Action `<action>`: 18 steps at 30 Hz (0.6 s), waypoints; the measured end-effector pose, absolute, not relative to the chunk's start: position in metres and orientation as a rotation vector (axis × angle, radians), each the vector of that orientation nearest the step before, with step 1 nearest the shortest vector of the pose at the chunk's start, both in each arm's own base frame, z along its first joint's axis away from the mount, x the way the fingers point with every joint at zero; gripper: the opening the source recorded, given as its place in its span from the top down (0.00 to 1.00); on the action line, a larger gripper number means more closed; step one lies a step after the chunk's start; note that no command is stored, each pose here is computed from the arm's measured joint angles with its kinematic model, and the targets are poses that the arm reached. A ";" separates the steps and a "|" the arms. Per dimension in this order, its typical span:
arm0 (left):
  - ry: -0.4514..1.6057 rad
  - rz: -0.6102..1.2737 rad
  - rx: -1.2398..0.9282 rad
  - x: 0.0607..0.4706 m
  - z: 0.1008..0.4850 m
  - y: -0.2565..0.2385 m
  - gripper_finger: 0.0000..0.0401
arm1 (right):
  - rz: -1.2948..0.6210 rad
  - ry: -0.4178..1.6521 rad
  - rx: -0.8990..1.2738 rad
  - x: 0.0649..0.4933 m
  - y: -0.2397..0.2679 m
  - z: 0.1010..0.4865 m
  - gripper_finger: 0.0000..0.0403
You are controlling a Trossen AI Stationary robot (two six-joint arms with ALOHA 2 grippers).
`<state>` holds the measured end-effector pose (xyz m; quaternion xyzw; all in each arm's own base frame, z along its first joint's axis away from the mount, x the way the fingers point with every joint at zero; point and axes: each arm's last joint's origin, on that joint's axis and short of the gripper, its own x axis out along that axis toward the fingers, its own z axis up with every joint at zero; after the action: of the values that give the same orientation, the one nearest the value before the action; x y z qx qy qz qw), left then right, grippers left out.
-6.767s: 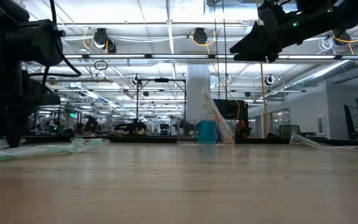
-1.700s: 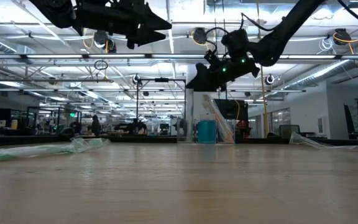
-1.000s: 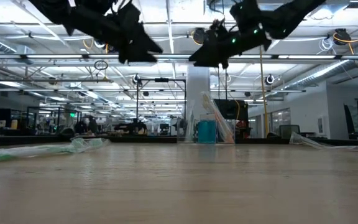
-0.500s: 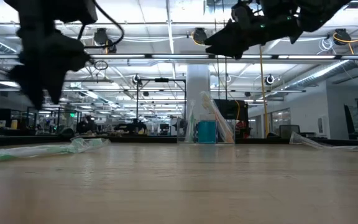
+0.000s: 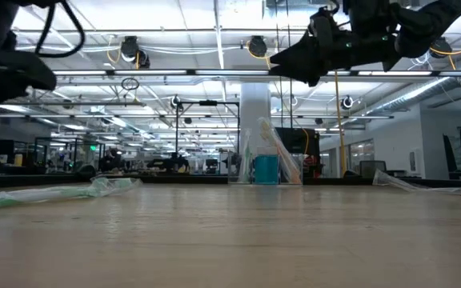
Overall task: Pick & Place toothbrushing station
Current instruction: Put the green toothbrush into the transparent organizer
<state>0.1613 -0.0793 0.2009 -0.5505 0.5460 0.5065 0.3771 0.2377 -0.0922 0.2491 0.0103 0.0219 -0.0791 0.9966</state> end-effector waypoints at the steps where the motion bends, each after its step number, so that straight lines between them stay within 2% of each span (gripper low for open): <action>1: 1.397 1.349 -1.437 0.160 0.200 -0.083 0.29 | -0.158 0.045 0.017 0.237 -0.092 0.248 0.44; 7: 1.346 1.558 -1.466 0.155 0.192 -0.101 0.29 | -0.142 -0.003 -0.006 0.231 -0.088 0.245 0.45; 13: 1.269 1.502 -1.460 0.165 0.184 -0.105 0.29 | -0.026 -0.044 -0.029 0.224 -0.082 0.246 0.46; 18: 1.281 1.555 -1.450 0.170 0.175 -0.107 0.29 | -0.017 -0.052 -0.036 0.219 -0.078 0.246 0.46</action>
<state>0.1696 -0.1068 0.1748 -0.5526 0.4883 0.5928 0.3237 0.2187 -0.0780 0.2458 -0.0181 -0.0259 -0.0086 0.9995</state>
